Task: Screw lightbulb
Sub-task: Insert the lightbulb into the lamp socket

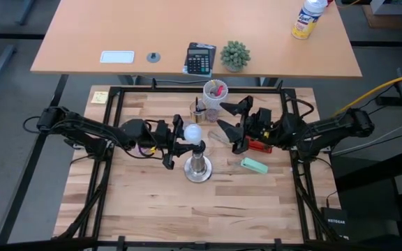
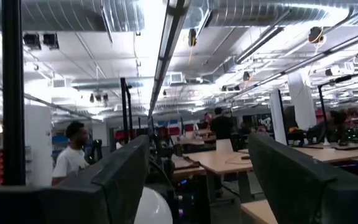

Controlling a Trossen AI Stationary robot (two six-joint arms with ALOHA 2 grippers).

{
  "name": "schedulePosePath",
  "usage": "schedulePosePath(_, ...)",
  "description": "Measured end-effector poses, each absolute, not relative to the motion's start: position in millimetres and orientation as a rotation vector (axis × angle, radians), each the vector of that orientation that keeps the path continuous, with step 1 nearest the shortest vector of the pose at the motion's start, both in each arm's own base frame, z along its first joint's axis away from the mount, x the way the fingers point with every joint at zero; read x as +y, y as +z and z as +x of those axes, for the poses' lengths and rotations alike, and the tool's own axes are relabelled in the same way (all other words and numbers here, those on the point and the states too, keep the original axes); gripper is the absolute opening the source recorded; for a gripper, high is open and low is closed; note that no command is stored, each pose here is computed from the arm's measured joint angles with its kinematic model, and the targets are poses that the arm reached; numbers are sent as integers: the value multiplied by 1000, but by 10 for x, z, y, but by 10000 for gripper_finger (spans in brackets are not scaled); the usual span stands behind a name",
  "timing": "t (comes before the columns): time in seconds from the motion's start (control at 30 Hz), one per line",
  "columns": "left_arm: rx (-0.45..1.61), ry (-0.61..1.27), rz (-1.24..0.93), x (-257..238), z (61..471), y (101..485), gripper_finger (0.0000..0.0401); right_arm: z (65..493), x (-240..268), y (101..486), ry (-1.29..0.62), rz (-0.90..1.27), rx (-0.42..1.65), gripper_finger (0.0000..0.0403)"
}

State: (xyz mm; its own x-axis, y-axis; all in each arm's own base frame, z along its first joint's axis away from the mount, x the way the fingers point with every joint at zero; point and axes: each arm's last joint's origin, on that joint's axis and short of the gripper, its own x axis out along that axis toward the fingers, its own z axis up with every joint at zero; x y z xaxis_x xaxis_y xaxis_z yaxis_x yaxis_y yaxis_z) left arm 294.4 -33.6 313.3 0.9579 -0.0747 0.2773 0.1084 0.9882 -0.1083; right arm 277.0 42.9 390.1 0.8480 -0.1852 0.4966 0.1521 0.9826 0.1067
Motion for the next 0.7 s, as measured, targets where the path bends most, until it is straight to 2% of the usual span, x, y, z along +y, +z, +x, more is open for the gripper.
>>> schedulePosePath(0.43, -259, -92, -124, -336, 2944, 3123, 111, 3097, 497, 4065, -184, -34, -522, 280)
schedulePosePath(0.7, -252, -91, -123, -336, 2946, 3116, 111, 3224, 527, 4236, -159, -74, -415, 280)
